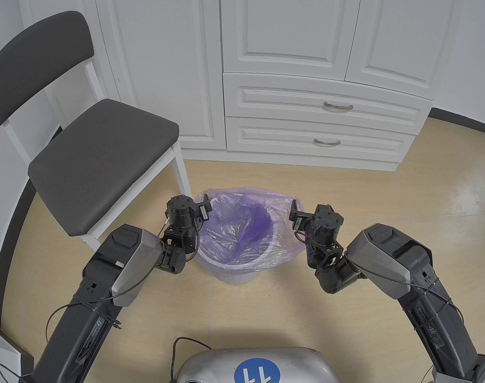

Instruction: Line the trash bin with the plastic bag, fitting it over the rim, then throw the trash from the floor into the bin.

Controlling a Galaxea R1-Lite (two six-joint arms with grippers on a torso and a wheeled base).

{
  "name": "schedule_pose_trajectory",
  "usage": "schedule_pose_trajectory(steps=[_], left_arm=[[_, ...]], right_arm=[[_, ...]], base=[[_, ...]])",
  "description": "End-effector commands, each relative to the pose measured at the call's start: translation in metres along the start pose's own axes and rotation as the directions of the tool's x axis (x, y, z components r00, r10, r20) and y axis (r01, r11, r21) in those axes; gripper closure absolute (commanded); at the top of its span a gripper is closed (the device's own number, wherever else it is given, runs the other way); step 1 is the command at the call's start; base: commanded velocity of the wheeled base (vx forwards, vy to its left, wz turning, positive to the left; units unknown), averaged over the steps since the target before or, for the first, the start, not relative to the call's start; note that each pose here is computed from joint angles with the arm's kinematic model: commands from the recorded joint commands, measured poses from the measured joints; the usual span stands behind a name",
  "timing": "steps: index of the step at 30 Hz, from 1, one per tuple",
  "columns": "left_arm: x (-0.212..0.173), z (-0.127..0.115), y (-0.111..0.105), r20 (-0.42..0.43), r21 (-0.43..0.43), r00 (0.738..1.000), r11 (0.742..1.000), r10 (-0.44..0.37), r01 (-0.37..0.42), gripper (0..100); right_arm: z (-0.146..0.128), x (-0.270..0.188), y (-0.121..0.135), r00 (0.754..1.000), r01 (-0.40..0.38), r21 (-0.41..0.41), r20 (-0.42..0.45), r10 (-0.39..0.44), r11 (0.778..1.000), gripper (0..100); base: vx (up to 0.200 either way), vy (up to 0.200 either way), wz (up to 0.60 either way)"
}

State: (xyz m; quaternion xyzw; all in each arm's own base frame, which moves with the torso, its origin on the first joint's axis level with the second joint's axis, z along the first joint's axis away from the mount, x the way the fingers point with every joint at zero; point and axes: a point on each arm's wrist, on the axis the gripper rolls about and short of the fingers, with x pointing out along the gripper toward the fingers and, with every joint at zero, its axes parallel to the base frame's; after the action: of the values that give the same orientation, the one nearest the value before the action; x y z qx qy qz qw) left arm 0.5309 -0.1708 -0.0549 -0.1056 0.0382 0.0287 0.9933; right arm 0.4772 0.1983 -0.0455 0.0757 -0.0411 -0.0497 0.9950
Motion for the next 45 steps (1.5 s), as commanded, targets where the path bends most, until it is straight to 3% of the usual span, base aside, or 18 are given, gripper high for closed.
schedule_pose_trajectory(steps=[1, 7, 17, 23, 35, 45], left_arm=[[-0.009, 0.013, -0.022, 0.007, -0.023, 0.999, 0.999, -0.038, 0.038, 0], [-0.036, 0.023, -0.033, -0.079, -0.029, 0.996, 0.998, -0.052, 0.050, 0], [-0.039, 0.015, -0.030, -0.116, -0.037, 0.992, 0.998, -0.046, 0.042, 0], [-0.048, 0.020, -0.045, -0.190, -0.149, 0.980, 0.988, -0.061, 0.032, 0], [-0.075, 0.021, -0.071, -0.269, -0.227, 0.952, 0.970, -0.144, 0.082, 0], [-0.091, 0.009, -0.071, -0.333, -0.195, 0.932, 0.977, -0.143, 0.080, 0]], right_arm=[[0.013, 0.006, -0.006, 1.000, 0.014, 0.010, 0.024, -0.015, 1.000, 0], [0.016, 0.008, -0.008, 0.999, 0.019, 0.010, 0.026, -0.019, 1.000, 0], [0.017, 0.008, -0.008, 1.000, 0.015, 0.011, 0.027, -0.016, 1.000, 0], [0.019, 0.008, -0.007, 0.999, 0.015, 0.014, 0.032, -0.015, 1.000, 0], [0.021, 0.009, -0.008, 0.999, 0.016, 0.014, 0.034, -0.017, 1.000, 0], [0.019, 0.008, -0.008, 0.999, 0.015, 0.014, 0.032, -0.015, 1.000, 0]], base=[[0.000, 0.000, 0.00], [0.000, 0.000, 0.00], [0.000, 0.000, 0.00], [0.000, 0.000, 0.00], [0.000, 0.000, 0.00], [0.000, 0.000, 0.00]])
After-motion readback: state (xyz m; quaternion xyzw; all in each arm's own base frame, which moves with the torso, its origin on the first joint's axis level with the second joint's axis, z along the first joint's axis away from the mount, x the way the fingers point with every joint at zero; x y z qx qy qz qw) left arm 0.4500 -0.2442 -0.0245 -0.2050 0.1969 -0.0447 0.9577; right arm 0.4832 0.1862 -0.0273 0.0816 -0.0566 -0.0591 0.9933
